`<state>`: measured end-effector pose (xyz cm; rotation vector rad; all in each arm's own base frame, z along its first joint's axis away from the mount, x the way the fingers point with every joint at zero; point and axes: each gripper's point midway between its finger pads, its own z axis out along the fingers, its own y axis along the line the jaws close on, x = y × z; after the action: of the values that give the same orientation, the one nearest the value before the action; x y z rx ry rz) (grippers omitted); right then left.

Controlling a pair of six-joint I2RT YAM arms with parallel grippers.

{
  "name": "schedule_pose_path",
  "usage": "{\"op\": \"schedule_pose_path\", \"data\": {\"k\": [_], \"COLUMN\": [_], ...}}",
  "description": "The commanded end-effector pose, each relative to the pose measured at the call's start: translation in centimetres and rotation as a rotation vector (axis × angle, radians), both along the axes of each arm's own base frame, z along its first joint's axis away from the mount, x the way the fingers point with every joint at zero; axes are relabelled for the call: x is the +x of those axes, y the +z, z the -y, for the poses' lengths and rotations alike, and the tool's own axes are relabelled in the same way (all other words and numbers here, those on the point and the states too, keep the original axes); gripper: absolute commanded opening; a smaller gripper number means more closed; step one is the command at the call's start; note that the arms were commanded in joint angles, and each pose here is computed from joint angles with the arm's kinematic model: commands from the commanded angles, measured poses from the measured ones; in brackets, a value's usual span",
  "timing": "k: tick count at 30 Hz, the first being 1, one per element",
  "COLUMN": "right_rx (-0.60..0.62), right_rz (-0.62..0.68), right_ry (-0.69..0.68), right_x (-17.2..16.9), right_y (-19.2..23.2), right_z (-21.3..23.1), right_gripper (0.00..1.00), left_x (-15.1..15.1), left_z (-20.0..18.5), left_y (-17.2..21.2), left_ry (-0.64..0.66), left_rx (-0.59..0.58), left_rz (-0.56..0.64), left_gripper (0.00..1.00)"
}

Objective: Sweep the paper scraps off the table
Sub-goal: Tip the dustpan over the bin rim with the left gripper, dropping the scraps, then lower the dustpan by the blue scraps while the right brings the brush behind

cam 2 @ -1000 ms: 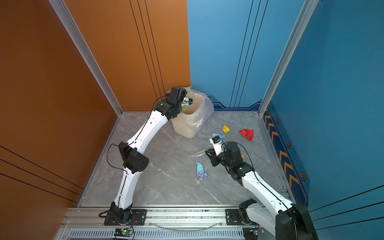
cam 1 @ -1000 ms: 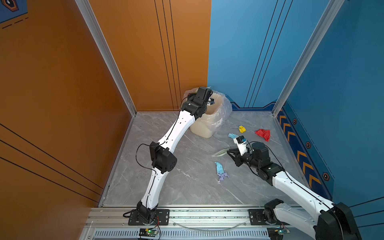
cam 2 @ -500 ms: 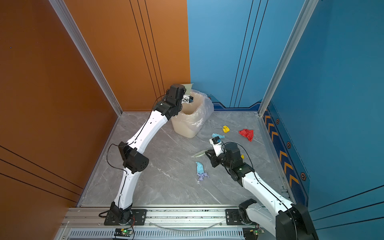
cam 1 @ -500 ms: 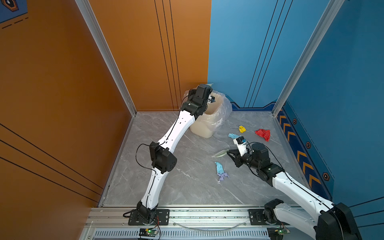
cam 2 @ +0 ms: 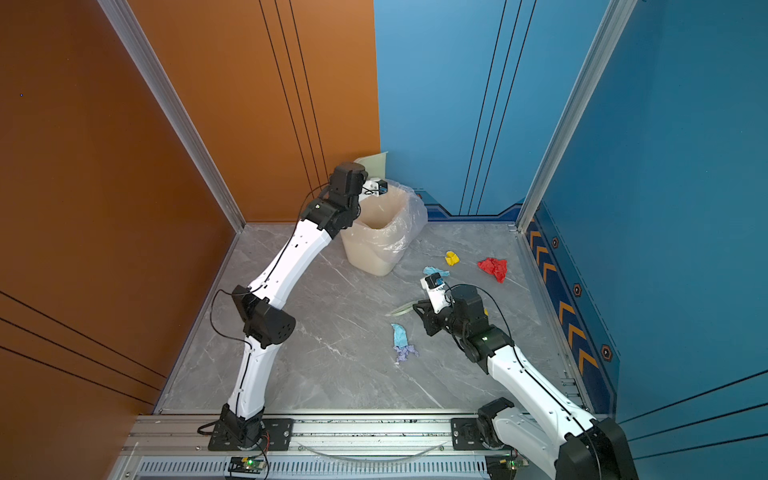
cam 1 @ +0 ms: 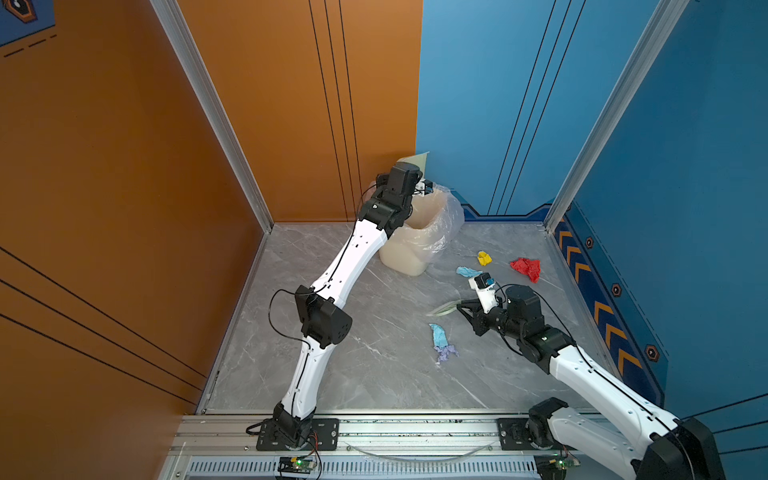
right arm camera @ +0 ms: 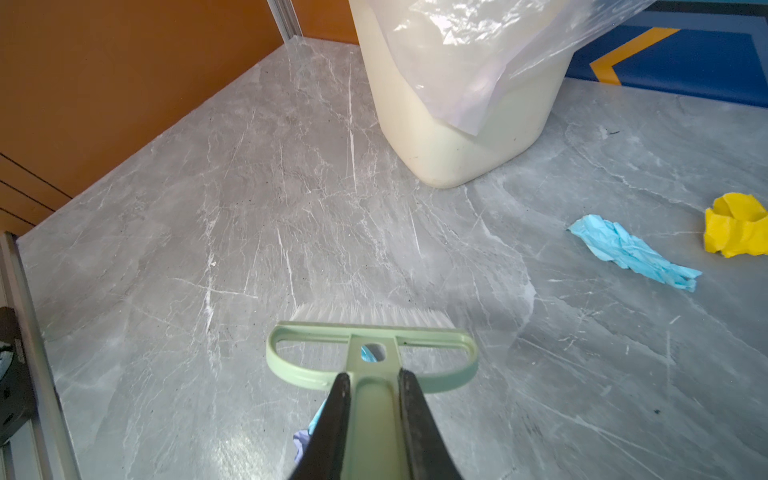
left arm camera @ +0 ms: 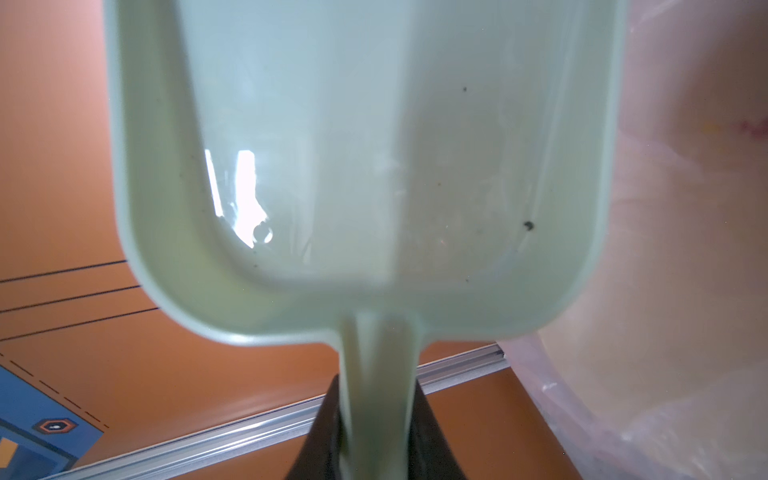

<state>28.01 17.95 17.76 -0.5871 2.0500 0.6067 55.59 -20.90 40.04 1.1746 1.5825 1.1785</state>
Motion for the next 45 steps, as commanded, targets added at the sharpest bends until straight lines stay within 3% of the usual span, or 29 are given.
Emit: {"op": "schedule_pose_path", "data": {"k": [1,9,23,31,38,45], "right_rx": [-0.034,-0.009,-0.141,-0.168,-0.274,-0.344], "right_rz": [-0.047,-0.163,-0.404,-0.508,-0.681,-0.711], "right_ry": [0.042,0.057,0.038,0.04,0.057,0.043], "right_x": [-1.2,-2.7,-5.7,-7.0,-9.6,-9.0], "right_y": [0.8,2.4,1.8,1.6,-1.7,-3.9], "right_z": [-0.2,-0.9,-0.6,-0.8,-1.1,-1.6], "right_gripper": [0.0,0.0,0.0,0.0,0.0,0.0], "left_x": [-3.0,-7.5,-17.0,-22.8,-26.4,-28.7], "left_z": [-1.0,-0.2,-0.6,-1.1,-2.6,-3.4], "left_y": [5.6,4.7,-5.1,-7.3,-12.1,-16.8], "left_ry": [-0.041,-0.093,-0.051,-0.075,0.012,0.114], "left_rx": [-0.244,-0.48,-0.745,-0.977,-1.037,-1.068], "left_rz": [0.095,0.027,-0.203,-0.305,-0.417,-0.513], "left_gripper": [0.0,0.0,0.0,0.0,0.0,0.0]}}
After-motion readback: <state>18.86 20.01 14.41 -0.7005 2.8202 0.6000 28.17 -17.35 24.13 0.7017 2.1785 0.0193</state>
